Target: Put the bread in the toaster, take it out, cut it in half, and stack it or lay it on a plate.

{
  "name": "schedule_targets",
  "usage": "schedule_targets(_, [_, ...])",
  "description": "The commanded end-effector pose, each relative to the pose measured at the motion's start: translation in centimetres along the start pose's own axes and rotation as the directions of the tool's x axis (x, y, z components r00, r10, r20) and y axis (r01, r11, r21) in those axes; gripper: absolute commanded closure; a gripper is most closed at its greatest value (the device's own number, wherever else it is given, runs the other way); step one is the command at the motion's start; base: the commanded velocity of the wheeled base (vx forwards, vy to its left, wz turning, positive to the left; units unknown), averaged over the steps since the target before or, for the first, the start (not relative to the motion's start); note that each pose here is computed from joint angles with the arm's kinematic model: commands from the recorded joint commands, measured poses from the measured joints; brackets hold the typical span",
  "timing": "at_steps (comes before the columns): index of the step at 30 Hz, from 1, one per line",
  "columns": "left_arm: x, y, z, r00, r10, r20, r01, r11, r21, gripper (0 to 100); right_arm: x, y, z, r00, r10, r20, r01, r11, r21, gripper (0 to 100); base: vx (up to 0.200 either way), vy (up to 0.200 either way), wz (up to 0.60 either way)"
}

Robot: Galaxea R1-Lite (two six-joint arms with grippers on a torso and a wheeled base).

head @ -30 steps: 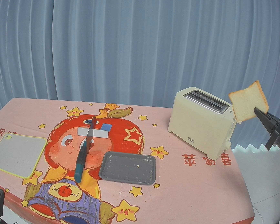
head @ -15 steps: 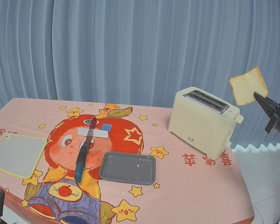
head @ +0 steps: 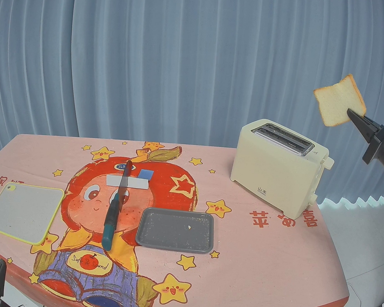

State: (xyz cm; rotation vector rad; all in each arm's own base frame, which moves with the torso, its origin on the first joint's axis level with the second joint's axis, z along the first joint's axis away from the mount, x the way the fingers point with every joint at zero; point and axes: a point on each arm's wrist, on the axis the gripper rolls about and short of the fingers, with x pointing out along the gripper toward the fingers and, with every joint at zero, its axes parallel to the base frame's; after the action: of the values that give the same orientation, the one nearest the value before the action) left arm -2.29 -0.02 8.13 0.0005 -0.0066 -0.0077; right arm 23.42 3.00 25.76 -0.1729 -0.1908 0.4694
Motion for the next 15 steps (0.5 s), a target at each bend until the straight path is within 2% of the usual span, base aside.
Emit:
schedule_targets(1, [0.0,0.0,-0.5,1.000,0.000,-0.002,0.000,1.000,0.000,100,0.9,-0.4,0.1,1.000,0.000,0.005,0.000,1.000,-0.003,100,0.000,0.000,0.00])
schedule_targets(15, [0.0,0.0,-0.5,1.000,0.000,0.000,0.000,1.000,0.000,100,3.2,-2.0,0.0,1.000,-0.011,0.016,0.011,1.000,-0.013,100,0.000,0.000,0.00])
